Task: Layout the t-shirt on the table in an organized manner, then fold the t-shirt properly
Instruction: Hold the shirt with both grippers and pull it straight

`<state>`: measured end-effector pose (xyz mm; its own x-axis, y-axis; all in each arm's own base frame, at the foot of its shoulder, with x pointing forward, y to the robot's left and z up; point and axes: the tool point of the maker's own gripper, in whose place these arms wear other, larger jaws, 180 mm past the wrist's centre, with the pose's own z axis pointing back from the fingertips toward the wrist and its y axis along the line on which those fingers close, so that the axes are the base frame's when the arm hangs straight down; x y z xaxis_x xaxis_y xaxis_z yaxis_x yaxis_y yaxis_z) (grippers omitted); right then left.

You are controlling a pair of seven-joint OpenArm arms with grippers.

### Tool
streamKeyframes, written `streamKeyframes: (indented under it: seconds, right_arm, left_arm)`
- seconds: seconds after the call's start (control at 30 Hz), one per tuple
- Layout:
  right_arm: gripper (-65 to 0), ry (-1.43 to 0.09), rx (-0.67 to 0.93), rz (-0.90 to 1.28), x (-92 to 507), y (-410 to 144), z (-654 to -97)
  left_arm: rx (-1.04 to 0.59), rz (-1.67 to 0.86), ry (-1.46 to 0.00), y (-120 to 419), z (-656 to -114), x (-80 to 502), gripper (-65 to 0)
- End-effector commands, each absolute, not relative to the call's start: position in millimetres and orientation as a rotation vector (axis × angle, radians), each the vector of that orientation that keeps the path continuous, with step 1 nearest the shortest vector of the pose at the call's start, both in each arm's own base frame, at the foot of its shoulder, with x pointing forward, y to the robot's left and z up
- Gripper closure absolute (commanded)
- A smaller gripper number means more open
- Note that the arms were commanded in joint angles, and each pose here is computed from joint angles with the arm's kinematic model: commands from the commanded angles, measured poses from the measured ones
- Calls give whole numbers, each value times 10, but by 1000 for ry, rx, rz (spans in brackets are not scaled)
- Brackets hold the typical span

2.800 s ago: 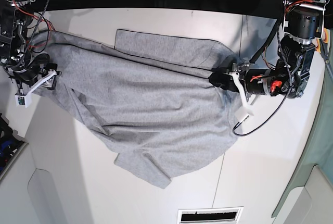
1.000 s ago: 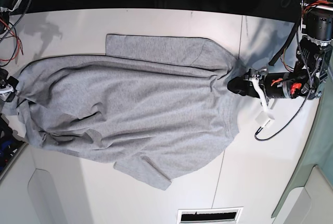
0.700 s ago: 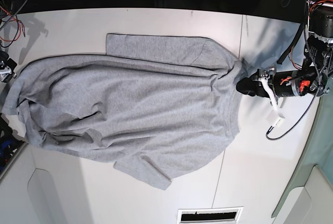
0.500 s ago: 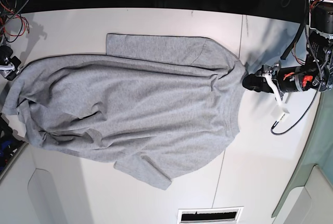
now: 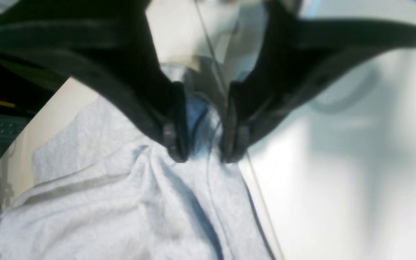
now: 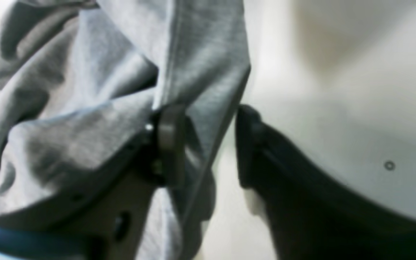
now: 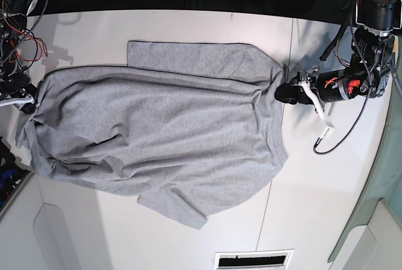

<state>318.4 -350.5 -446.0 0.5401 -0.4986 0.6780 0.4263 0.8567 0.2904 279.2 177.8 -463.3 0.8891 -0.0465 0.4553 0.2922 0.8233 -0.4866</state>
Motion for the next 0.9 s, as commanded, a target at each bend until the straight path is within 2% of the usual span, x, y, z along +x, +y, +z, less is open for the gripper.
streamKeyframes:
  seconds: [0.0,0.37,0.53,0.77,0.87]
  right_arm:
    - [-204,-901,84,-545,3323,-3608,-4268]
    - [-215,-927,110,-562,3382,-3586,-4206]
    - [-296,-943,141,-552,3412,-3540,-4177]
    - [-297,-991,178,-533,3631,-3474,-4004]
    - [-297,-992,139,-522,3701,-3523,-3953]
  left_arm:
    - [-558,-211,-444,1828,-4600,2819,-168]
    - [-560,-211,-441,1824,-4600,2815,-168]
    - [-560,-211,-441,1824,-4600,2815,-168]
    - [-560,-210,-441,1824,-4601,2814,-168]
    - [-560,-211,-441,1824,-4600,2815,-168]
